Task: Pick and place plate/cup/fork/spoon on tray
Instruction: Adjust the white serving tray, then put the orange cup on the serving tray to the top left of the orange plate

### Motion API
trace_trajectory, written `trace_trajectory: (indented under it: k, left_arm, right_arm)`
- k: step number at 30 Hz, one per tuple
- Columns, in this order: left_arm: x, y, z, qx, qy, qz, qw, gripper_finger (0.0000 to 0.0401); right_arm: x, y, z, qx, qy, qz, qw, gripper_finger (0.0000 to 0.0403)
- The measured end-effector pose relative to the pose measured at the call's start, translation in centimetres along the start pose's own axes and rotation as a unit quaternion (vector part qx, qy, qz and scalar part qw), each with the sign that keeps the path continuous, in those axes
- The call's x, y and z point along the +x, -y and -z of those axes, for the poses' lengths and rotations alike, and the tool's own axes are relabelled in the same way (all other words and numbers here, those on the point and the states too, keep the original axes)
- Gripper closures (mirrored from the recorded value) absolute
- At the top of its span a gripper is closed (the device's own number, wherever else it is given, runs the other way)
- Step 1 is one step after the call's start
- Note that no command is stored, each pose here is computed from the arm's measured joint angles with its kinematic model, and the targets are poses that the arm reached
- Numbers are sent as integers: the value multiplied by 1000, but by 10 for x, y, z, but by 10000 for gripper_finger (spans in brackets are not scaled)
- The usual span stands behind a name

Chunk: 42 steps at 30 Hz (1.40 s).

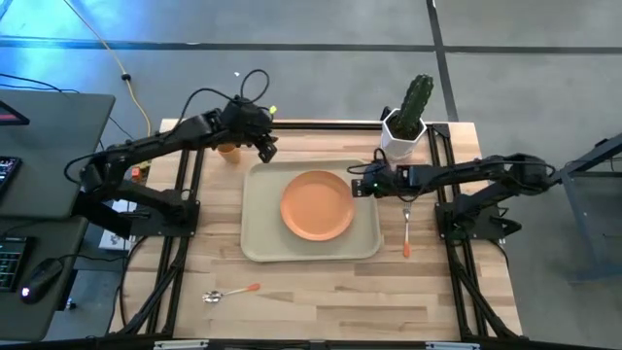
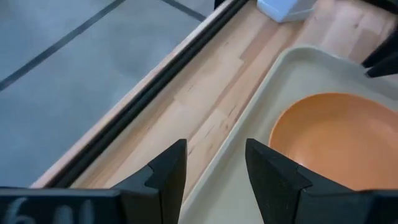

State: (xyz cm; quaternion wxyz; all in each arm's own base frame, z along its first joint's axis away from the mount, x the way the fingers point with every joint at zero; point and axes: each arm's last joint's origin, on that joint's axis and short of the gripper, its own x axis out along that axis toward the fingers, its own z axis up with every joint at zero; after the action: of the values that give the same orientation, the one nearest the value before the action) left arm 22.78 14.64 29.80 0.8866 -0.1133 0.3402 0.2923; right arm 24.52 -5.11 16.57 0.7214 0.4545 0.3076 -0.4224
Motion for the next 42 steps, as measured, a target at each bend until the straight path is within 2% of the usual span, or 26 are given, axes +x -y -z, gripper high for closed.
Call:
trace_trajectory:
  k: [2, 5, 10, 14, 21, 25, 27, 35, 42]
  left_arm:
    - [-3, -3, 0, 2, 2, -4, 1000, 249]
    - [-3, -9, 0, 11, 0, -12, 1000, 249]
    - [-4, -22, 5, -1, -26, -30, 999, 249]
    - [-5, -37, 10, -9, -50, -50, 997, 249]
    - [-7, -56, 12, -29, -56, -75, 995, 249]
    - [-11, -63, 13, -43, -70, -79, 993, 249]
    - [-16, -65, 8, -51, -67, -81, 993, 249]
    - [-34, -76, -7, -114, -47, -103, 987, 249]
    - [-38, -97, 6, -197, -94, -159, 963, 249]
  right_arm:
    - [11, 4, 4, -24, -11, 28, 999, 270]
    - [29, 3, 12, -53, -32, 35, 997, 270]
    - [41, -4, 25, -41, -29, 26, 998, 270]
    - [36, -7, 36, -31, -30, 31, 999, 270]
    - [21, -11, 46, -33, -44, 19, 998, 270]
    - [-1, -24, 31, -37, 2, 6, 999, 270]
    - [-11, -24, 22, -53, 20, 21, 998, 270]
    - [-41, -28, -11, -96, 49, 1, 994, 270]
    - [-60, -31, -24, -125, 60, -37, 990, 270]
